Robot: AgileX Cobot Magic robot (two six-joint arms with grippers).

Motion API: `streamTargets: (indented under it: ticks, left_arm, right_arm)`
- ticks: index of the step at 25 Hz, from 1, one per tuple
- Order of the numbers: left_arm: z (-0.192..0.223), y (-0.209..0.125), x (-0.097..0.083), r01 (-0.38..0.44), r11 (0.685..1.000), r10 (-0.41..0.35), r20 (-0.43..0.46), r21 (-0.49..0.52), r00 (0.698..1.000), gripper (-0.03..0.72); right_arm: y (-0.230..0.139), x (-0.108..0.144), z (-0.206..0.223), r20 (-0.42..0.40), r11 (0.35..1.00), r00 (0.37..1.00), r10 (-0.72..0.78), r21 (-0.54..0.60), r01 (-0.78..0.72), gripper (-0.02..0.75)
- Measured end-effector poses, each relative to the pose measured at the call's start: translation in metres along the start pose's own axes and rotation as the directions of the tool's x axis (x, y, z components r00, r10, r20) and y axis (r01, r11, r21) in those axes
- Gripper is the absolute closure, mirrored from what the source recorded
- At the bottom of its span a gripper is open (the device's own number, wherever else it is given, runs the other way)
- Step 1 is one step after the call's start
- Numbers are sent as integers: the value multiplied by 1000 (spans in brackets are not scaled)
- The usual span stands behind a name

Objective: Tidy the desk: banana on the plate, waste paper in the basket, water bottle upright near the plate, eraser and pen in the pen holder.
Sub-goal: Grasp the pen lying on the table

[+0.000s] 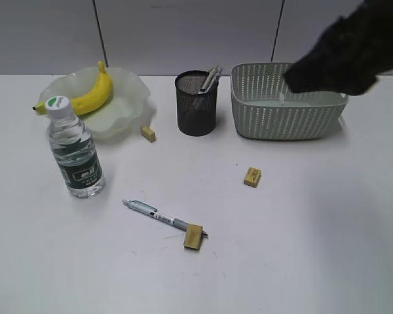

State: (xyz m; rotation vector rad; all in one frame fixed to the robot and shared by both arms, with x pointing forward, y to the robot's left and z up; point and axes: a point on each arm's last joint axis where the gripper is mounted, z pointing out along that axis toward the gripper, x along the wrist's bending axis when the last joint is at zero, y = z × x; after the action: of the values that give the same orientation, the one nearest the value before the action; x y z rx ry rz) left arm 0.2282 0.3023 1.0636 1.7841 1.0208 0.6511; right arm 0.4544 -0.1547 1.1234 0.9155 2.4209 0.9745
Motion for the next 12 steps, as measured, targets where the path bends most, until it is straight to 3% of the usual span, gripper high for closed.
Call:
streamTargets:
  ticks: [7,12]
  left_arm:
    - [0,0,6,62,998,-62,-64,-3,996,321]
    - [0,0,6,65,998,-65,-65,-3,996,321]
  right_arm:
    - [45,46,99,-176,942,961,-212,225,249,295]
    - [48,71,171,-276,858,931,-238,390,335,295]
